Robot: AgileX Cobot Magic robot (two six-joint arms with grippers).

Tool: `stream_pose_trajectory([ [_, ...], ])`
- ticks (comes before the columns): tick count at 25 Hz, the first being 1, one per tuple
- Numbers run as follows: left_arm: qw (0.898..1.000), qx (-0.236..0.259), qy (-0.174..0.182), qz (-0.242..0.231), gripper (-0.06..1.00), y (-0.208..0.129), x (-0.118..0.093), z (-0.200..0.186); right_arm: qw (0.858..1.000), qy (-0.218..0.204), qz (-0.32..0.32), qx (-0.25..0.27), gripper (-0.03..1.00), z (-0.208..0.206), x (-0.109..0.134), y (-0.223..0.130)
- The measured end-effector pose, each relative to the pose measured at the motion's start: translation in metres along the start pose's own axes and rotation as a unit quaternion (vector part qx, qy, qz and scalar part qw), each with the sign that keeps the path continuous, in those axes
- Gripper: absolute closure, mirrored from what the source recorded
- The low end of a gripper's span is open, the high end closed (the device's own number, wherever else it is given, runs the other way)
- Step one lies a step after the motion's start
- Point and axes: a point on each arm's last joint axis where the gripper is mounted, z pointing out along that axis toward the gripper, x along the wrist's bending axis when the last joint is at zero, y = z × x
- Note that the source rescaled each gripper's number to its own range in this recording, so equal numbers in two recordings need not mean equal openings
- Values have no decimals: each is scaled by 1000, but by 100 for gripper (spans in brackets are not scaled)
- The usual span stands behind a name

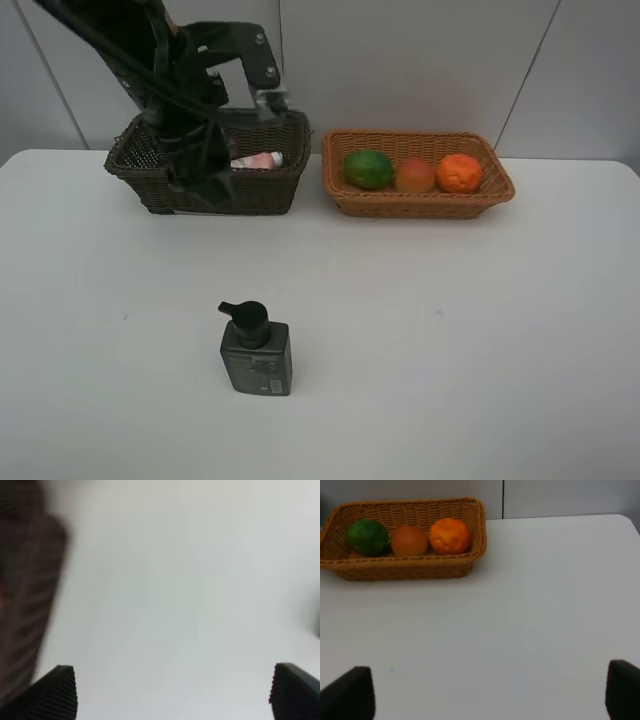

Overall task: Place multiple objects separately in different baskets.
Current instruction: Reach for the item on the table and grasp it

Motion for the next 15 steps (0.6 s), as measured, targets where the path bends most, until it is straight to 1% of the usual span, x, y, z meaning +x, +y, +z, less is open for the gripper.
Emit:
stream_pose_trajectory([
  [2,998,12,-41,48,-5,3,-14,-3,1000,0,0,0,-3,0,0,0],
  [5,994,9,-67,88,-5,8,-29,-11,1000,0,0,0,-3,0,0,0],
  [9,991,-1,-74,110,-5,15,-41,-20,1000,0,0,0,-3,0,0,0],
  [13,990,-4,-78,121,-5,18,-50,-16,1000,0,0,0,-3,0,0,0],
  [15,990,-9,-74,122,-5,18,-52,-11,1000,0,0,0,-3,0,0,0],
])
